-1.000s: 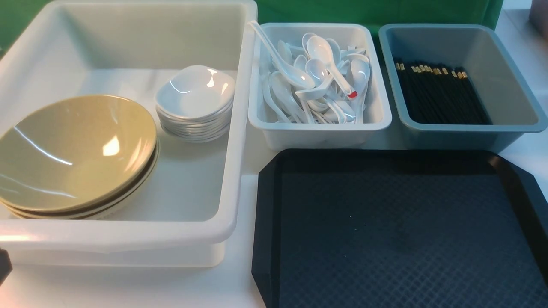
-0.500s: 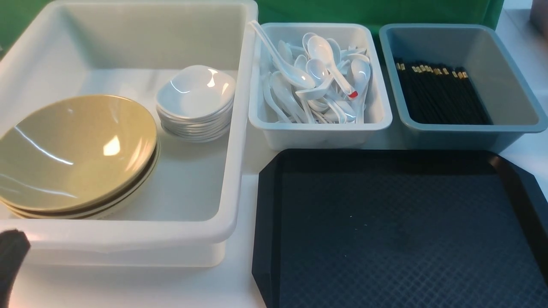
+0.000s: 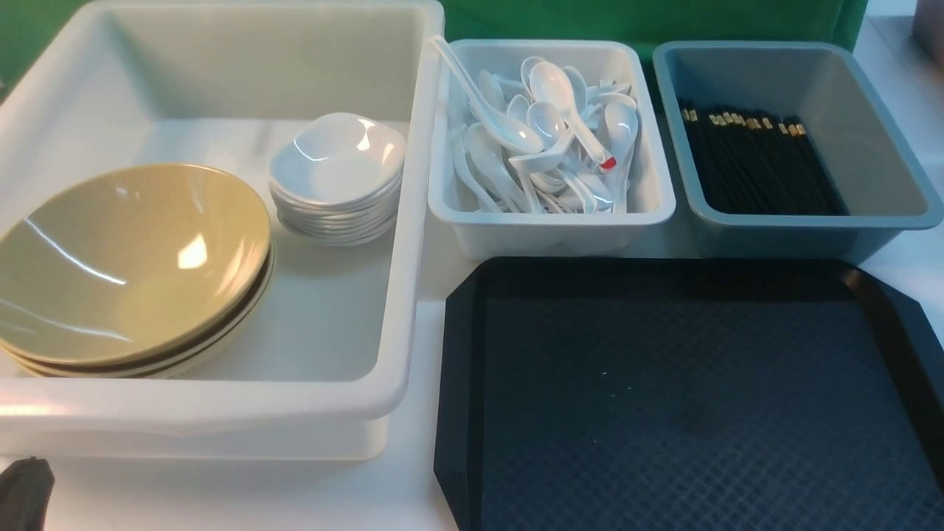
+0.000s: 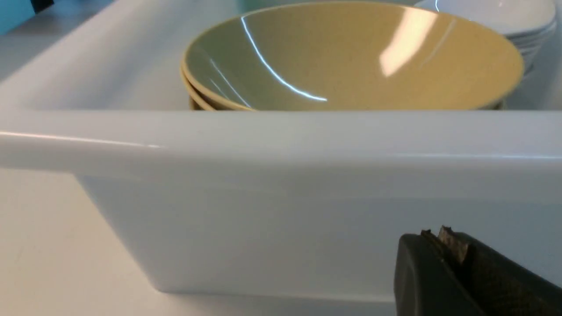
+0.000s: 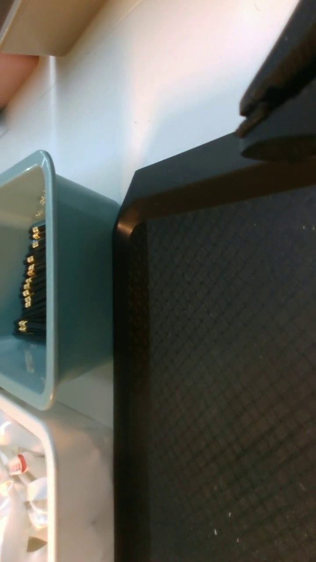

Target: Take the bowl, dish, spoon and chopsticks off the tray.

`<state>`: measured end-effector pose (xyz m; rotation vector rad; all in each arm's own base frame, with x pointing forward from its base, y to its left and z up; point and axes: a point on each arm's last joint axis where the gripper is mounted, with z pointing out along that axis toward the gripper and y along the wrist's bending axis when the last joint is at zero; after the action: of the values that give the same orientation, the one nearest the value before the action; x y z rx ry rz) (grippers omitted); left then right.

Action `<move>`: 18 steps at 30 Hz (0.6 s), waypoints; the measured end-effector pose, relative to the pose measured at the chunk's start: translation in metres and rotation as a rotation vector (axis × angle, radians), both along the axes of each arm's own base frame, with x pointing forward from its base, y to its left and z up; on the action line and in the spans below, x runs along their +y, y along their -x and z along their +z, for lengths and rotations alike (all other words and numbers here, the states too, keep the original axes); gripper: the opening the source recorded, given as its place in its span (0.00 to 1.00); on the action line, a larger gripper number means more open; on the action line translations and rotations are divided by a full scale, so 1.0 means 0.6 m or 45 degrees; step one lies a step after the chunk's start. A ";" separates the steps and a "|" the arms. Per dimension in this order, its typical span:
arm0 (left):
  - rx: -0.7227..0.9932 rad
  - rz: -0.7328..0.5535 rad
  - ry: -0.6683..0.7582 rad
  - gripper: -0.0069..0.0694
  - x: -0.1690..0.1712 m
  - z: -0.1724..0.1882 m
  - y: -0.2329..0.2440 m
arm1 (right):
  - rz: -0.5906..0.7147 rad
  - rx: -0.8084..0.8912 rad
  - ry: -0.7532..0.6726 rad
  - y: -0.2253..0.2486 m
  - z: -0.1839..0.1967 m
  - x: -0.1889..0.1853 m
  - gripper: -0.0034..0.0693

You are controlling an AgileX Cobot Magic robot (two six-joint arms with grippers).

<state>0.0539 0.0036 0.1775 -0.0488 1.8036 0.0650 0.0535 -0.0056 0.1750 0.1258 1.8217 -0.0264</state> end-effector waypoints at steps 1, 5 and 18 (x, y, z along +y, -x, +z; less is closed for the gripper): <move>0.000 0.000 0.000 0.08 0.000 0.000 0.000 | 0.000 0.000 0.000 0.000 0.000 0.000 0.16; 0.001 0.001 -0.009 0.08 0.000 0.000 0.000 | 0.000 0.000 0.000 0.000 0.000 0.000 0.17; 0.001 0.003 -0.016 0.08 0.001 0.000 0.000 | 0.000 0.000 0.000 0.000 0.000 0.000 0.18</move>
<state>0.0539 0.0040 0.1775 -0.0421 1.8041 0.0775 0.0535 -0.0056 0.1750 0.1258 1.8217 -0.0264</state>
